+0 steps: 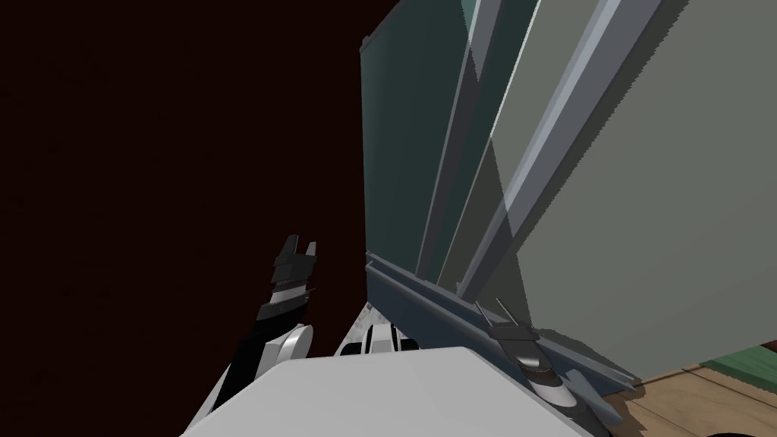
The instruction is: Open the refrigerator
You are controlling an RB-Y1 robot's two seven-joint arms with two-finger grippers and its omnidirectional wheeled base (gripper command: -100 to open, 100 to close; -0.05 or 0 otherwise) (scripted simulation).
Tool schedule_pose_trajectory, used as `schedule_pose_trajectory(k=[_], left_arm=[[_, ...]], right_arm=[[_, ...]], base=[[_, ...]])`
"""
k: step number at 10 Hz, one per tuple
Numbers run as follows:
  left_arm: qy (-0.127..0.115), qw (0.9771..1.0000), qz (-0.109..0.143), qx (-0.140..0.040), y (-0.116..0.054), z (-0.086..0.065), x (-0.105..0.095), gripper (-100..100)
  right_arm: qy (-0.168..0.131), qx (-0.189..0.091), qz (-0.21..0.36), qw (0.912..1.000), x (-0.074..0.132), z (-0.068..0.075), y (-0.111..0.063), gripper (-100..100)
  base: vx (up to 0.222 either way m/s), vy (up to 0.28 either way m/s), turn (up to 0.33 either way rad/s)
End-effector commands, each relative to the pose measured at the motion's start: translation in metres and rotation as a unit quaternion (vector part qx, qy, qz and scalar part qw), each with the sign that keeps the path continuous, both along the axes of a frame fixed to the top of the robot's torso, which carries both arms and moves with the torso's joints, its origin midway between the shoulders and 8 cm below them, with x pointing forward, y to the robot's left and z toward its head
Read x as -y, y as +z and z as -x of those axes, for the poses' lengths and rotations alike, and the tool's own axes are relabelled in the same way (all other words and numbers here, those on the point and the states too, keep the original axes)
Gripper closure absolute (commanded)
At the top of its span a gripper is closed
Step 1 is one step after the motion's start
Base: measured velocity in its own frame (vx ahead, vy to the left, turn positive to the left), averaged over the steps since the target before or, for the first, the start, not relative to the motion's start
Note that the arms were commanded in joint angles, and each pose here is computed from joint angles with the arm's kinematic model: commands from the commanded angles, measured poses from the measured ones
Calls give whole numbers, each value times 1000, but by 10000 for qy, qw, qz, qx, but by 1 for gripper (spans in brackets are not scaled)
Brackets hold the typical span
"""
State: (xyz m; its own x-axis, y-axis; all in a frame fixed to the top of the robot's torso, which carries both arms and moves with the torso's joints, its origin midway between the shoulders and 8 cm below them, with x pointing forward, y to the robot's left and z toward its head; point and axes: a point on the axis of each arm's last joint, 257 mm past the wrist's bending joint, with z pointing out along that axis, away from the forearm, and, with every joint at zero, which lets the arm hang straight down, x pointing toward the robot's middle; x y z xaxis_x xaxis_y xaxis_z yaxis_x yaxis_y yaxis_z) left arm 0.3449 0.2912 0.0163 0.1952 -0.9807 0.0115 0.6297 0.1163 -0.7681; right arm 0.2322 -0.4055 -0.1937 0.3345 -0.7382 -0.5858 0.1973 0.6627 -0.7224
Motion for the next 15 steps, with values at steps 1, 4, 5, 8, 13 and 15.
schedule_pose_trajectory(k=[1, 4, 5, 8, 13, 15], left_arm=[[0, 10000, 0, 0, 0, 0, 0, 0], [0, 10000, 0, 0, 0, 0, 0, 0], [0, 10000, 0, 0, 0, 0, 0, 0], [0, 10000, 0, 0, 0, 0, 0, 0], [0, 10000, 0, 0, 0, 0, 0, 0], [0, 10000, 0, 0, 0, 0, 0, 0]], right_arm=[[-215, -143, 45, 9997, 4, 0, -15, -100], [-447, -125, 105, 9989, 2, 7, -25, -100], [-567, -112, 85, 9983, -1, 11, -30, -100], [-808, -80, -53, 9967, -8, 16, -39, -100], [-847, 153, -39, 9963, -11, 6, -28, -100], [-866, 163, -16, 9961, -6, -9, -27, -100]], base=[[10, 9, 24], [19, 13, 24], [26, -2, 25], [21, 16, 7], [-24, 8, -7], [-96, 19, 46]])
